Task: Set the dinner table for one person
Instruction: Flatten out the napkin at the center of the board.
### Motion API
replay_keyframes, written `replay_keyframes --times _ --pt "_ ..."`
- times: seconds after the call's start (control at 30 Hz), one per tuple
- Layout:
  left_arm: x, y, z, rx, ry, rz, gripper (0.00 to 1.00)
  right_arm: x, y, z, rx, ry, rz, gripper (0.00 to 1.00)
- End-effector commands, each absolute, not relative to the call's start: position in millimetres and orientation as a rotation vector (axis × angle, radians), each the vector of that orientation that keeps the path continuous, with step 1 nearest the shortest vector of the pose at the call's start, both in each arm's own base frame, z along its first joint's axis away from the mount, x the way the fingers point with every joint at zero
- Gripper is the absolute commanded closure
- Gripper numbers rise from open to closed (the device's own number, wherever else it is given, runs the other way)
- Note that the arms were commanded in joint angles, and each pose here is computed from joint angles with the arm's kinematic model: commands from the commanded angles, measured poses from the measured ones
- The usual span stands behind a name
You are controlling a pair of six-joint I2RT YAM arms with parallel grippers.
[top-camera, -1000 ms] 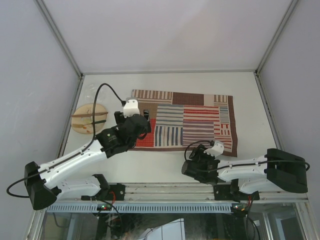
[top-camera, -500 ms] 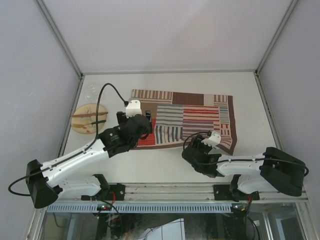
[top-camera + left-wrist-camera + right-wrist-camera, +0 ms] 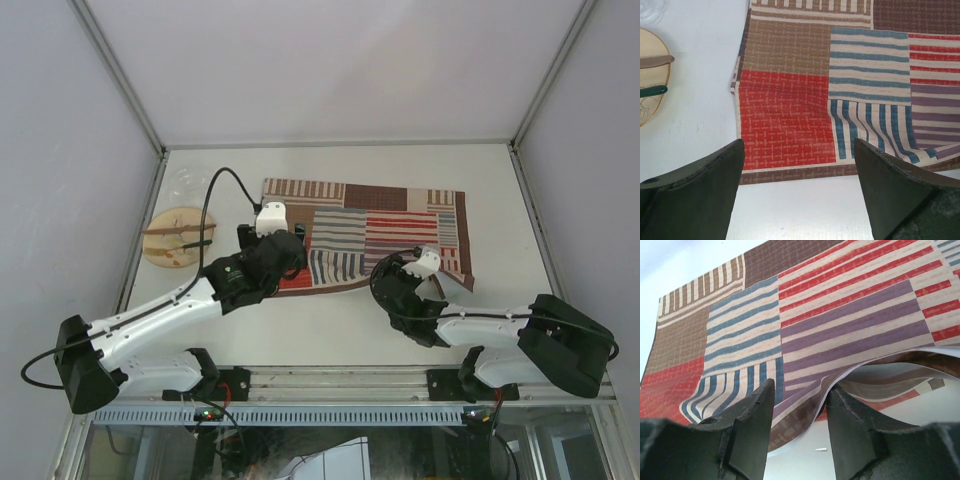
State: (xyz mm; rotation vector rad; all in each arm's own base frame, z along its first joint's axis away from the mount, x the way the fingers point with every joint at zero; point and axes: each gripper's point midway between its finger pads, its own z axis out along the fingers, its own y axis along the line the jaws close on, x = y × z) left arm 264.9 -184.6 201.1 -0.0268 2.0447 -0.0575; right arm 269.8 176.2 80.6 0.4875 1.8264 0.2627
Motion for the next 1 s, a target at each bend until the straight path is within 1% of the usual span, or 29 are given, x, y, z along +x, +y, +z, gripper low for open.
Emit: replay_keyframes --times 0.0,0.3,0.63,0.8,0.97 --pt "263 -183 192 -0.011 2.045 -0.053 0.07 266 196 87 0.496 1.836 0.348 0.55" --pt "263 -184 190 -0.018 2.044 -0.062 0.07 247 202 76 0.467 1.885 0.336 0.55" --pt "262 -185 188 -0.006 2.05 -0.064 0.06 217 177 68 0.477 1.979 0.266 0.55" --pt "262 -186 189 -0.007 2.049 -0.074 0.06 196 182 54 0.454 2.026 0.27 0.55" --pt "261 -186 188 -0.012 2.052 -0.09 0.06 195 190 48 0.414 2.035 0.251 0.55"
